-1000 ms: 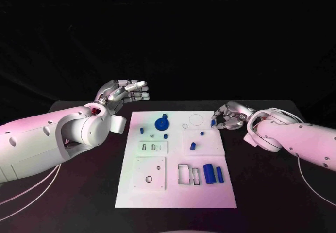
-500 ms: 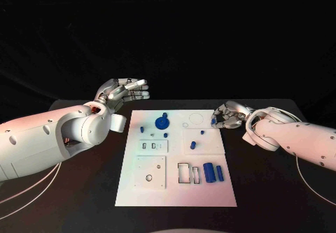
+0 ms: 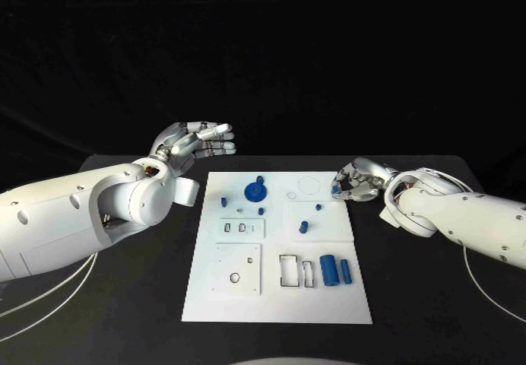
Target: Assemble the parts on the task board
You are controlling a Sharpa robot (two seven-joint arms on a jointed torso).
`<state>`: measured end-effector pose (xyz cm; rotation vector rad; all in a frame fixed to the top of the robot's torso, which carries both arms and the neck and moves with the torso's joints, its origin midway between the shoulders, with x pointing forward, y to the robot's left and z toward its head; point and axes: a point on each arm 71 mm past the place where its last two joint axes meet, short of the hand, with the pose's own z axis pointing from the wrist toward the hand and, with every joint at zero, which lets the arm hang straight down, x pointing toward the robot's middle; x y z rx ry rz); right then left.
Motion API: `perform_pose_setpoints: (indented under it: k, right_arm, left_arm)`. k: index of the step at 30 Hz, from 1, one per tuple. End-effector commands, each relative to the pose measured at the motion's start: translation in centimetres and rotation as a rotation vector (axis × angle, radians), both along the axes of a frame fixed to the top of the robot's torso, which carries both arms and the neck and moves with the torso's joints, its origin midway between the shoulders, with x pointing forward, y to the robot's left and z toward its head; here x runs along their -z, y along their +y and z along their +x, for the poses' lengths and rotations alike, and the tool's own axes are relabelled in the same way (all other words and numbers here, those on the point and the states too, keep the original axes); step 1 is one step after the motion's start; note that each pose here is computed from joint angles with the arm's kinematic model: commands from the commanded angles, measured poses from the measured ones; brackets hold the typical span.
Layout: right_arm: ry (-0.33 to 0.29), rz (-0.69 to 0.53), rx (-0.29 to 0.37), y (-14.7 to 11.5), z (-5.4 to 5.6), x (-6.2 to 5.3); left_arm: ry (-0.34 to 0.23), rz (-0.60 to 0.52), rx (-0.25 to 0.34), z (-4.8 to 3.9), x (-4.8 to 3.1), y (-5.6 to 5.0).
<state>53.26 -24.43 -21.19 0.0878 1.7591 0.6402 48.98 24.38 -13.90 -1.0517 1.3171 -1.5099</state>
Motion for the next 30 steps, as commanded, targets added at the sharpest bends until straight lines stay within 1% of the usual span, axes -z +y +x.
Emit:
perform_pose_setpoints:
  k: [1,5,10,12,17,25,30]
  right_arm:
    - [-0.027,-0.024,0.012,0.0,0.0,-0.1]
    - [-0.053,-0.034,0.024,0.0,0.1,-0.2]
    - [-0.101,-0.030,0.028,0.2,-0.1,-0.5]
    - [-0.119,-0.022,0.026,0.5,-0.4,-0.8]
    - [-0.127,0.002,0.014,1.6,-1.5,-1.3]
    - [-0.124,0.031,-0.024,4.8,-3.2,-3.0]
    - [-0.113,0.033,-0.064,7.2,-4.0,-3.4]
  left_arm:
    - [-0.006,-0.010,0.015,-0.06,-0.12,-0.2]
    - [-0.006,-0.010,0.015,-0.06,-0.12,-0.2]
    - [-0.006,-0.010,0.015,-0.05,-0.12,-0.2]
    - [-0.006,-0.010,0.015,-0.04,-0.11,-0.2]
    - [-0.006,-0.010,0.014,0.01,-0.10,-0.2]
    - [-0.006,-0.008,0.010,0.31,0.00,-0.2]
    - [-0.007,-0.007,0.006,0.78,0.16,-0.4]
